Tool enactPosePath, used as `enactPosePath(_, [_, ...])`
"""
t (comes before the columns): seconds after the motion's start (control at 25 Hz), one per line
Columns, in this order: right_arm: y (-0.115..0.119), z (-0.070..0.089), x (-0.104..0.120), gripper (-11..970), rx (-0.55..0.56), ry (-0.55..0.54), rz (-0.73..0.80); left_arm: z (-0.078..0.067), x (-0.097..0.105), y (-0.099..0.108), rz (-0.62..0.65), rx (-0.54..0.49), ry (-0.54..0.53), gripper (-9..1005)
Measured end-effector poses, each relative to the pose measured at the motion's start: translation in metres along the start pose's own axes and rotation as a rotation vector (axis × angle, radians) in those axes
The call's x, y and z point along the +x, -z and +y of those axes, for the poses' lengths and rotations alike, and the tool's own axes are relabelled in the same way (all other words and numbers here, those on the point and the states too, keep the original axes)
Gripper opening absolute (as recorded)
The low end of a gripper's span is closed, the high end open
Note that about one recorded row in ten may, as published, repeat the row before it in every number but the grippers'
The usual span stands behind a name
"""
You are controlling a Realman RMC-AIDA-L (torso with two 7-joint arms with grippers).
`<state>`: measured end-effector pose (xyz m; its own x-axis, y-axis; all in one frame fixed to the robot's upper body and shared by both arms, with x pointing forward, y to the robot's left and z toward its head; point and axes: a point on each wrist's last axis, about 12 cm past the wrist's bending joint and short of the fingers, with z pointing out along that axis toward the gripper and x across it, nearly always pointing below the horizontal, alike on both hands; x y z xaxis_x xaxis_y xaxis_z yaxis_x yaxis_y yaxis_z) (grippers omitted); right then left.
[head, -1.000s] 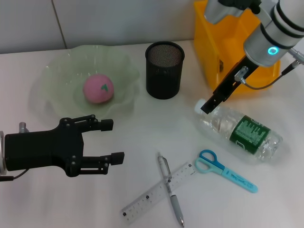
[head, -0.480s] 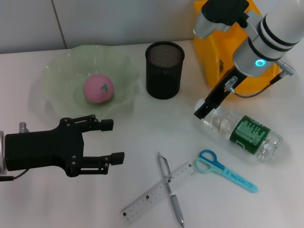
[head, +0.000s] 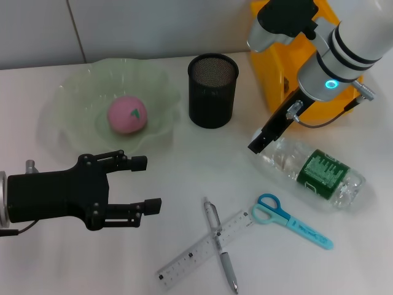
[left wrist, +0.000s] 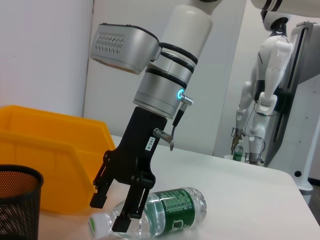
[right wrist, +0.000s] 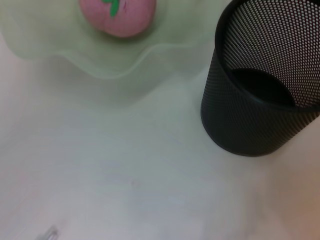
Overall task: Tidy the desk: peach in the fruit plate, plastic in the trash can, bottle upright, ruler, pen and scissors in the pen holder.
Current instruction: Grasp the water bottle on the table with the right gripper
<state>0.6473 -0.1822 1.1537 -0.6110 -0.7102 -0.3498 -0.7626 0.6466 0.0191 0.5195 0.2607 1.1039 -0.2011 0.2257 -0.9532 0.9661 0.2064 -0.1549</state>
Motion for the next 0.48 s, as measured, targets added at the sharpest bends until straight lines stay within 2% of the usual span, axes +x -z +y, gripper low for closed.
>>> enactPosePath(0.48, [-0.0098, 0.0009, 0.0020, 764, 0.012, -0.006, -0.001, -0.0010, 0.0007, 0.0007, 0.001, 0.004, 0.002, 835])
